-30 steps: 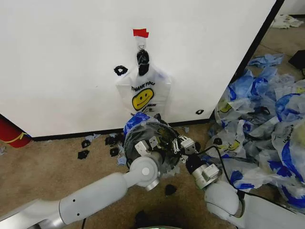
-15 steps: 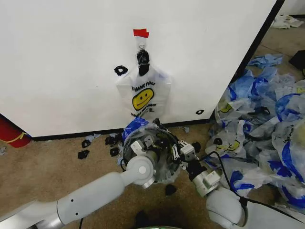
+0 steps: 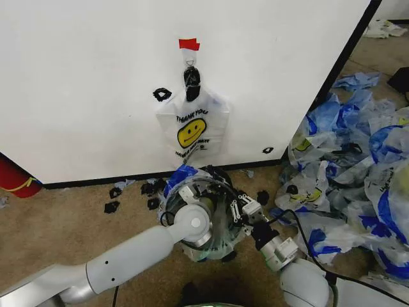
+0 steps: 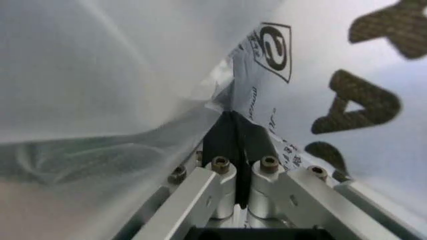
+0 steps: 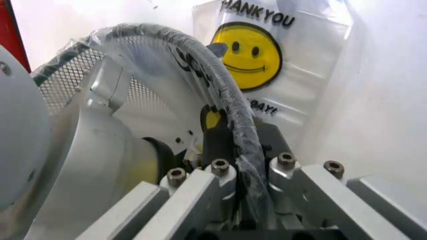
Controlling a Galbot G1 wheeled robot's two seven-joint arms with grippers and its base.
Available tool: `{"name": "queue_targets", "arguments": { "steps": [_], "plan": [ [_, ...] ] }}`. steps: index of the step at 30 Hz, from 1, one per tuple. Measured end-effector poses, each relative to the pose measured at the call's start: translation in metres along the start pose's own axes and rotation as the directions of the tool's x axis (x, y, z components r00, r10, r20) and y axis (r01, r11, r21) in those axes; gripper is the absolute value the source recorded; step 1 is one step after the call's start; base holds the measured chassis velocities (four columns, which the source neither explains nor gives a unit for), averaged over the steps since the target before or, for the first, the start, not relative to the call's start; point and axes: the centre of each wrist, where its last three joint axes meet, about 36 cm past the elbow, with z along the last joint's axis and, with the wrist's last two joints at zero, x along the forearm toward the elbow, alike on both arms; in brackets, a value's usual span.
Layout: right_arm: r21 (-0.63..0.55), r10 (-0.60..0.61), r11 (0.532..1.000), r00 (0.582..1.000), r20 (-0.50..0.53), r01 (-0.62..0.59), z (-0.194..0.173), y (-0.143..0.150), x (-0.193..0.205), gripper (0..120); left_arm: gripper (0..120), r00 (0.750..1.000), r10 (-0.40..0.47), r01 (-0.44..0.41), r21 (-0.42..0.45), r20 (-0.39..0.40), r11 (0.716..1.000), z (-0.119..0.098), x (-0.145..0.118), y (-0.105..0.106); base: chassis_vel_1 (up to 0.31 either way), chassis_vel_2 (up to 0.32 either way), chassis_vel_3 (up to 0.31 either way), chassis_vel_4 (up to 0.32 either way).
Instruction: Pick up the garbage bag from the wall and place it over the trash bin.
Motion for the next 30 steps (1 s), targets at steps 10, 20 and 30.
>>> {"name": "queue_targets", "arguments": {
  "steps": [10,20,30],
  "plan": [
    [-0.007,0.018,1.0,1.0,0.016,-0.018,-0.003,-0.004,-0.009,0,0,1.0,-0.017,0.017,-0.007,-0.025,1.0,0.008,0.013,0.006,0.0,0.0,0.0,0.0],
    [-0.004,0.03,1.0,0.999,0.016,-0.03,-0.001,-0.006,-0.014,0,0,1.0,-0.023,0.022,-0.019,-0.014,1.0,-0.001,0.025,0.008,0.0,0.0,0.0,0.0],
    [-0.066,0.105,0.992,0.994,-0.024,-0.106,0.005,-0.005,-0.023,0,0,0.999,-0.032,0.031,-0.031,-0.014,0.999,-0.007,0.041,0.012,0.0,0.0,0.0,0.0]
  ]
}}
